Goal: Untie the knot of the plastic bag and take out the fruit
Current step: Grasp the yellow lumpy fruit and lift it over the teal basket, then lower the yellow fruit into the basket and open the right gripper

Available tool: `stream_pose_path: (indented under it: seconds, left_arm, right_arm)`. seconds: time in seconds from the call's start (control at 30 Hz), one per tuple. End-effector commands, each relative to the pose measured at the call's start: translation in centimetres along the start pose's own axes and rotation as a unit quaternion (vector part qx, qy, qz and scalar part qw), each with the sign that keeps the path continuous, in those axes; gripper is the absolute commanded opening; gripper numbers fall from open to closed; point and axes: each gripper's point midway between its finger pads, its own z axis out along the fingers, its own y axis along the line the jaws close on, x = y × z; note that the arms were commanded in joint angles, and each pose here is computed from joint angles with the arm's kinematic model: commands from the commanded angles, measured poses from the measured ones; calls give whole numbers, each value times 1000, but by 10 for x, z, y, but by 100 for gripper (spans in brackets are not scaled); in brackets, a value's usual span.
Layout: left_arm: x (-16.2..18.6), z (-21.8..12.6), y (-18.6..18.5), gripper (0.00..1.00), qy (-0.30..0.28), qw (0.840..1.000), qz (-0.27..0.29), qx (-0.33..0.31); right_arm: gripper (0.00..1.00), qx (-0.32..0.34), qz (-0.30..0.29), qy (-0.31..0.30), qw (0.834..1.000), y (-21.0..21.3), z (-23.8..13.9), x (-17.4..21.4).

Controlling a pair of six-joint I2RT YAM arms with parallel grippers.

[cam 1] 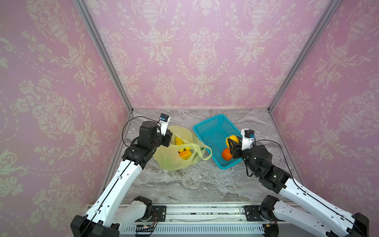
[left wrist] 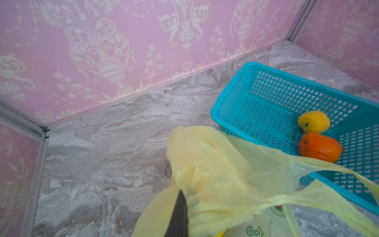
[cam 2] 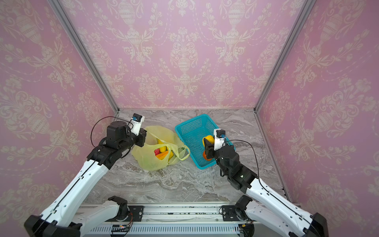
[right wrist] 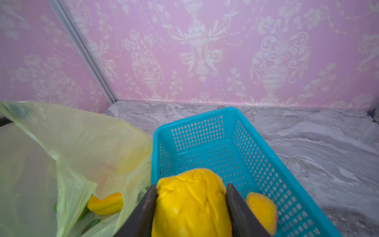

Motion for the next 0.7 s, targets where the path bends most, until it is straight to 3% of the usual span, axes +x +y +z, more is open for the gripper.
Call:
stream_pose_path:
  seconds: [0.0,0.27,0.67]
  left_arm:
    - [-1,0,5,0,-4,1000,-6,-10]
    - [-1,0,6,0,-4,1000,-5,-12]
    - [-1,0,7,0,-4,1000,-8,-12]
  right_arm:
    - [23,41,50,46,997,-28,16,27]
    - [19,55,99,133,985,-45,65,73]
    - [25,70,109,215,968,-54,106,117]
